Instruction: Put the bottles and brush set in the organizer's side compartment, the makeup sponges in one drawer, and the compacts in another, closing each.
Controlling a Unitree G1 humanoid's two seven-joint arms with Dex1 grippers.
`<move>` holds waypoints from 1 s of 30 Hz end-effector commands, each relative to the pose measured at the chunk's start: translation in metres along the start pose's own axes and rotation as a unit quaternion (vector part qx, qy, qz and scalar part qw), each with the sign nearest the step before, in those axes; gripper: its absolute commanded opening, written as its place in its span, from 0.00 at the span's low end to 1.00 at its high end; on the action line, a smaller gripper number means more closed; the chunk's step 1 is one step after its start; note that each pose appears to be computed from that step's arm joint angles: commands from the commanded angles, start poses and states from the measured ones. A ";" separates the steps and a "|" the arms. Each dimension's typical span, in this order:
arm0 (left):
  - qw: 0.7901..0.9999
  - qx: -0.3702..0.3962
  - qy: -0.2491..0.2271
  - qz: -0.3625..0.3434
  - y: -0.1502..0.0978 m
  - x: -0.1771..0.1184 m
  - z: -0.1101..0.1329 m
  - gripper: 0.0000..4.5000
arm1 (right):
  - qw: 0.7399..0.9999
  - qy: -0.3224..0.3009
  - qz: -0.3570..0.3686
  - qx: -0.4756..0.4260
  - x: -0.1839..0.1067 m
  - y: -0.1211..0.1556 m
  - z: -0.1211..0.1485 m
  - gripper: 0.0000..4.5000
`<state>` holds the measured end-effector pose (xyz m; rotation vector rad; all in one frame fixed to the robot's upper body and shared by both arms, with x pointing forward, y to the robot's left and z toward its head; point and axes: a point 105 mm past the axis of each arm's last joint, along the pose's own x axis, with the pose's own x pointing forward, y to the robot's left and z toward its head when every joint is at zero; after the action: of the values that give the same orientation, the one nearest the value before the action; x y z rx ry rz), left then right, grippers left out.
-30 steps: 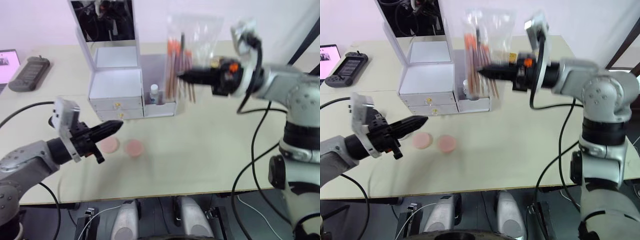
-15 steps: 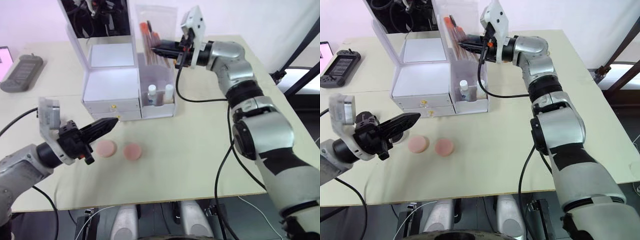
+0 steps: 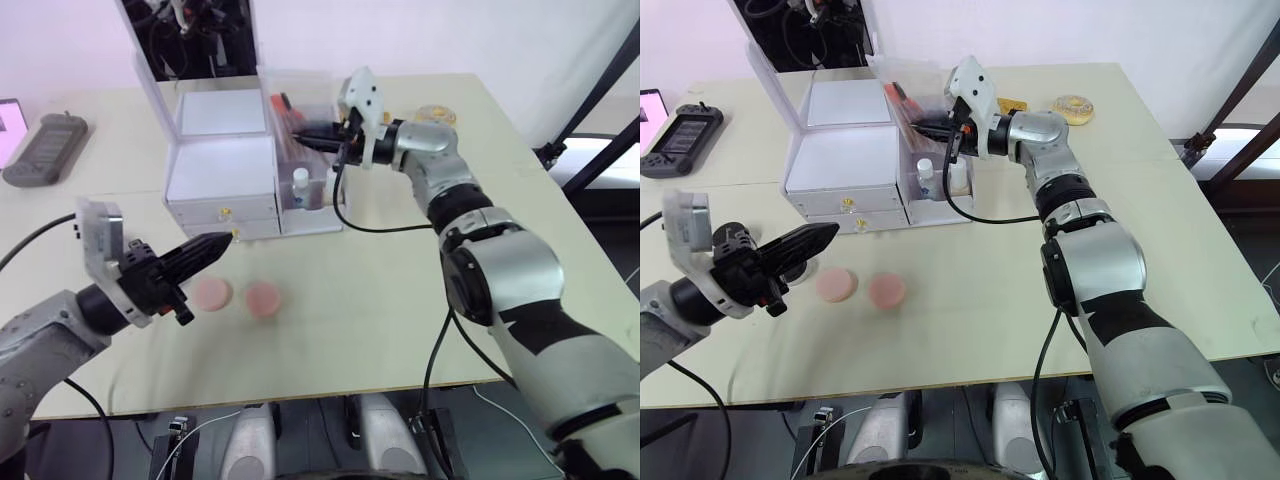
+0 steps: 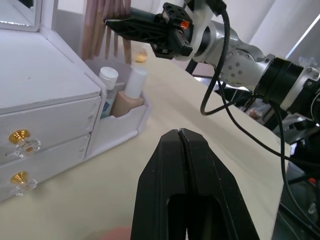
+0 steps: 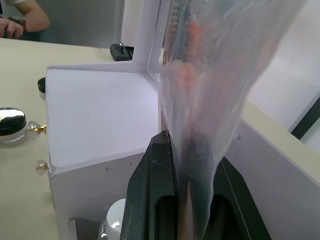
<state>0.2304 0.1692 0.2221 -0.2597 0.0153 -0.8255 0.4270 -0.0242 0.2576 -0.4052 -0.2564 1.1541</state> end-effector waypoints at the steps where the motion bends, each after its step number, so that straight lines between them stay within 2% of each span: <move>1: 1.000 0.019 -0.006 -0.002 -0.001 0.002 0.005 0.00 | 1.000 0.000 -0.022 -0.019 0.002 -0.004 0.002 0.01; 7: 1.000 0.021 -0.004 0.000 -0.001 0.004 0.003 0.00 | 0.999 0.016 -0.029 -0.014 0.004 -0.001 -0.008 0.01; 12: 1.000 0.019 -0.007 -0.001 -0.001 0.007 0.005 0.00 | 0.999 0.008 -0.045 -0.014 0.004 -0.004 -0.006 0.49; 15: 1.000 0.019 -0.007 -0.003 -0.001 0.009 0.005 0.00 | 0.998 -0.002 -0.052 -0.019 0.003 -0.007 -0.001 0.84; 17: 1.000 0.018 -0.006 -0.004 -0.001 0.010 0.005 0.00 | 0.998 -0.010 -0.055 -0.020 0.001 -0.009 0.003 1.00; 24: 1.000 0.019 -0.005 -0.006 0.000 0.013 0.004 0.00 | 0.996 -0.064 -0.057 -0.020 -0.020 -0.024 0.025 1.00; 30: 1.000 0.023 -0.003 -0.008 0.004 0.015 0.005 0.00 | 0.994 -0.098 0.047 -0.015 -0.031 -0.007 0.036 1.00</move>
<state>0.2443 0.1614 0.2207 -0.2386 0.0230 -0.8316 0.4166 -0.0495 0.2713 -0.3076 -0.3502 1.2279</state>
